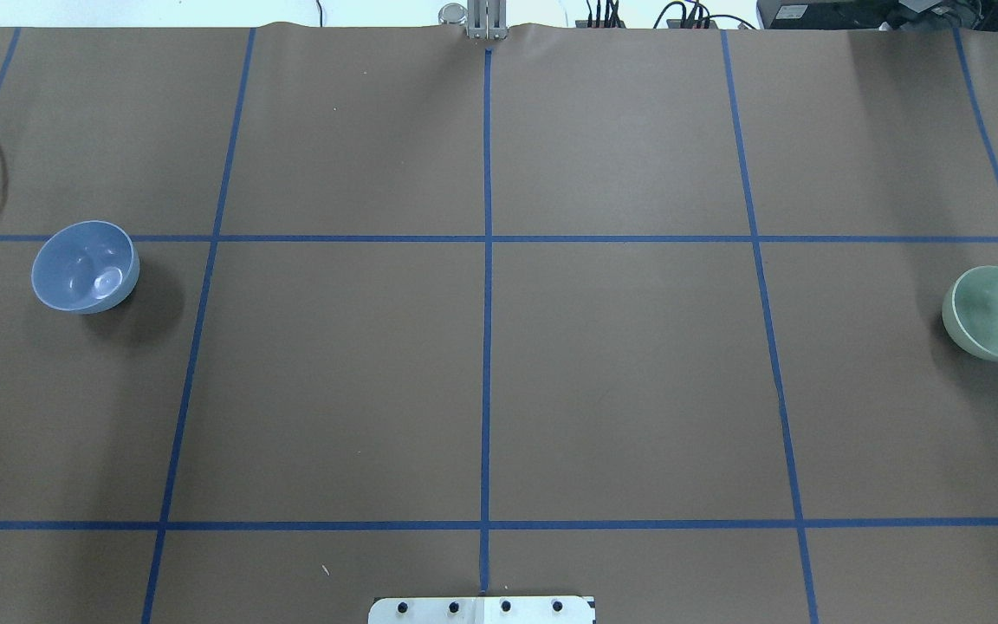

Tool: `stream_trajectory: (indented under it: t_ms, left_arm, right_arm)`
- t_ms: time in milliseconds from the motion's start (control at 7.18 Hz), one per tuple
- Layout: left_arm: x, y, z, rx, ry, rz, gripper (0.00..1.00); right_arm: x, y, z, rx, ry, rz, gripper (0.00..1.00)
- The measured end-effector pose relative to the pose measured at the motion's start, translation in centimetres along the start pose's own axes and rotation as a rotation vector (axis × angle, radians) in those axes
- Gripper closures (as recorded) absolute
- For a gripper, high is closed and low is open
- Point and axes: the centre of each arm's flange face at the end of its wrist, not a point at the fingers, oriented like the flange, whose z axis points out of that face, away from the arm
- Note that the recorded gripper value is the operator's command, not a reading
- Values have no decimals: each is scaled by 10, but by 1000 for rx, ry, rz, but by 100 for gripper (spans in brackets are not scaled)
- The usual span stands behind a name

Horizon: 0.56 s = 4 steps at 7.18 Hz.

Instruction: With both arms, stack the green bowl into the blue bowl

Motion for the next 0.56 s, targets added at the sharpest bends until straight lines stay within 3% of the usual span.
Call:
stream_trajectory:
  t_ms: [557]
  left_arm:
    - [1, -1, -1, 2, -1, -1, 3]
  right_arm:
    - [-2, -2, -3, 6, 16, 10, 0]
